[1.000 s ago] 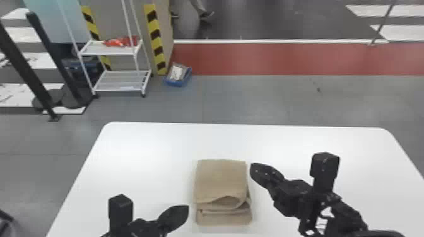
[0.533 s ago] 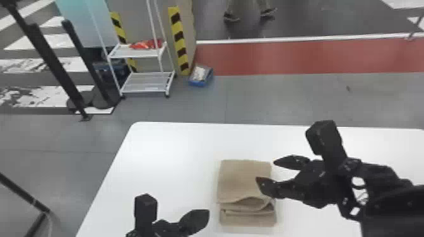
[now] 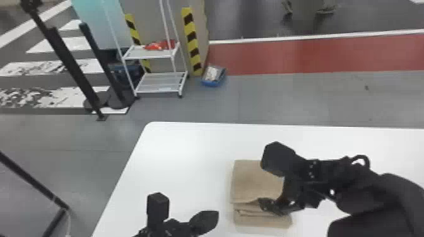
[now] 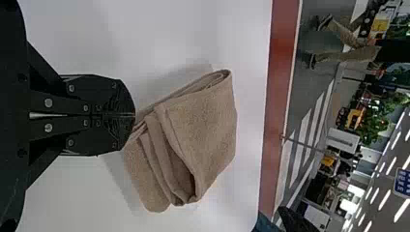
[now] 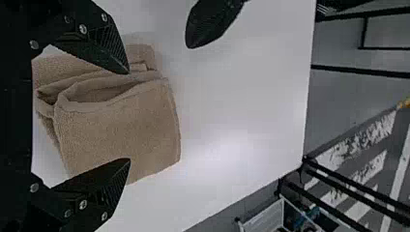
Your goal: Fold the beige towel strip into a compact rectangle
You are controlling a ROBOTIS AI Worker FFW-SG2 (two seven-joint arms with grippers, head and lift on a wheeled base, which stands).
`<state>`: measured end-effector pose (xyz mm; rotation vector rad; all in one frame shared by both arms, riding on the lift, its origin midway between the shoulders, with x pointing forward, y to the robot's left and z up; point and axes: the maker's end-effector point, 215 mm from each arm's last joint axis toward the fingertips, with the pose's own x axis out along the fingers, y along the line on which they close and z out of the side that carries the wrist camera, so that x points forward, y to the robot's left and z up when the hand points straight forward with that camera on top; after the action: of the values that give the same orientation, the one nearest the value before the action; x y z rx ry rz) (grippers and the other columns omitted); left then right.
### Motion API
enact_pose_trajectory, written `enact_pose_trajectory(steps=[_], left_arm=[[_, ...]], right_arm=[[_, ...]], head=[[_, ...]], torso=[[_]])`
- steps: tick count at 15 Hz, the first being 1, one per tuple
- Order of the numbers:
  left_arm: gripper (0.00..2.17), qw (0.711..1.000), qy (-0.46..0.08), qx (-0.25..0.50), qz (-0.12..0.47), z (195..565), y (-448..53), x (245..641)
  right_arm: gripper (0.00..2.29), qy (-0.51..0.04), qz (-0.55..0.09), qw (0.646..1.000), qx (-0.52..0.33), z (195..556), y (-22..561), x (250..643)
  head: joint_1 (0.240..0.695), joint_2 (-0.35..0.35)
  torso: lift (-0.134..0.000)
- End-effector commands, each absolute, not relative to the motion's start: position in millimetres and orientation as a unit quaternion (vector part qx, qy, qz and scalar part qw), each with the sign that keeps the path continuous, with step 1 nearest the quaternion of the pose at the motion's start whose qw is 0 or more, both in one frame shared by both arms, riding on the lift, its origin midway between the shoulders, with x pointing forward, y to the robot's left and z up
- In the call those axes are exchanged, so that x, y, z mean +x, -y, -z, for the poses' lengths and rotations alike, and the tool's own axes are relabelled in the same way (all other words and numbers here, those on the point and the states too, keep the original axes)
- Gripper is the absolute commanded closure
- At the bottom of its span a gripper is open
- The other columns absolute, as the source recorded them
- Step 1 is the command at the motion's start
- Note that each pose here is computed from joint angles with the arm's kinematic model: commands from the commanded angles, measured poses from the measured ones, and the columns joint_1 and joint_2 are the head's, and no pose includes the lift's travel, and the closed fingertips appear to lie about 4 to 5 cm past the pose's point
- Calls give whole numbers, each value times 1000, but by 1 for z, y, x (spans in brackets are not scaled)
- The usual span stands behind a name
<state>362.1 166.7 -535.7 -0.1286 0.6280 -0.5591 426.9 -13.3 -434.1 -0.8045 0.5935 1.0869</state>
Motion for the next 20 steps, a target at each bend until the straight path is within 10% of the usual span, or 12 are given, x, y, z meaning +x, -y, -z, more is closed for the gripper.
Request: enact_pose_trajectory(steps=[1,20], left_arm=[[1683,912,-305,-61,269,535,-171,365],[1683,908,-306,-59,279,534,-163,368]], right_arm=[[289,-278,-499,714,-404,461,20,423],[475,-325,-496,662,-459,547,29,415]], head=[[695,216],[695,190]], torso=[[0],[0]])
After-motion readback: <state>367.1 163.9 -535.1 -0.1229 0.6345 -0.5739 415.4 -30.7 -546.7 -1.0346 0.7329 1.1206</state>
